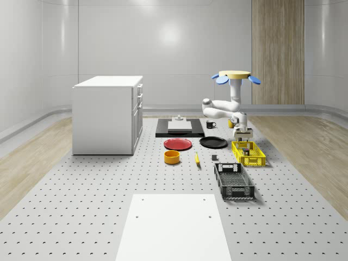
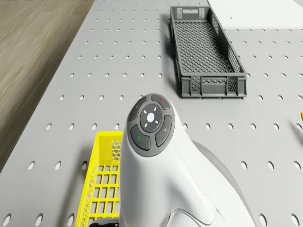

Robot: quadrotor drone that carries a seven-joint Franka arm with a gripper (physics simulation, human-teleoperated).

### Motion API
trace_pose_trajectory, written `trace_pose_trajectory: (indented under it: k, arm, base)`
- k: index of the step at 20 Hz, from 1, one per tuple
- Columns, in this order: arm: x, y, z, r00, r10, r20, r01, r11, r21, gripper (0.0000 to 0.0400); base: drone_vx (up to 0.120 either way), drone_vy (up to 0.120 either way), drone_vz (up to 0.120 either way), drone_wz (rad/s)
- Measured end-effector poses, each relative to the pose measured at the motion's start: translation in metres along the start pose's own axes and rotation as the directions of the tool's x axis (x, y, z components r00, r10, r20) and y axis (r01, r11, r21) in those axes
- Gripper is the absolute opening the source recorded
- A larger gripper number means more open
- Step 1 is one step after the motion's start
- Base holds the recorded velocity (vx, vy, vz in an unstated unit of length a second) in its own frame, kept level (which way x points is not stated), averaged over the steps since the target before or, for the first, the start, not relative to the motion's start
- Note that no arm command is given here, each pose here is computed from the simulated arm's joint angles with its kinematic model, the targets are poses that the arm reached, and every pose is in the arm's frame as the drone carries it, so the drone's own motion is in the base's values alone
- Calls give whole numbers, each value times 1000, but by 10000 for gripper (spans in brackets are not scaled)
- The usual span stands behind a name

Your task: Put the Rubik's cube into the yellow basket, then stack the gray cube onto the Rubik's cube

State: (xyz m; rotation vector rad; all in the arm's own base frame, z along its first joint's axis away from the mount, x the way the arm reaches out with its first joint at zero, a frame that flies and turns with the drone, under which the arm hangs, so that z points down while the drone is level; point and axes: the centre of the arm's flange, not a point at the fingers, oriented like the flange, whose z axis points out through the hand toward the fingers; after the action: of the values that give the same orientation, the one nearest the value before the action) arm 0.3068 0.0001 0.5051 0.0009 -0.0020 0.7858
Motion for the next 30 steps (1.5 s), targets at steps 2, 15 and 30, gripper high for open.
trace_pose_trajectory:
  k: [2,15,30]
  arm:
    - [0,0,-2,1000,0,0,0,1000,0,400]
    - [0,0,-4,1000,0,0,0,1000,0,400]
    - [0,0,-4,1000,0,0,0,1000,0,400]
  base:
    - [120,-120,0,0]
    - [83,-120,0,0]
    - [11,-120,-24,0]
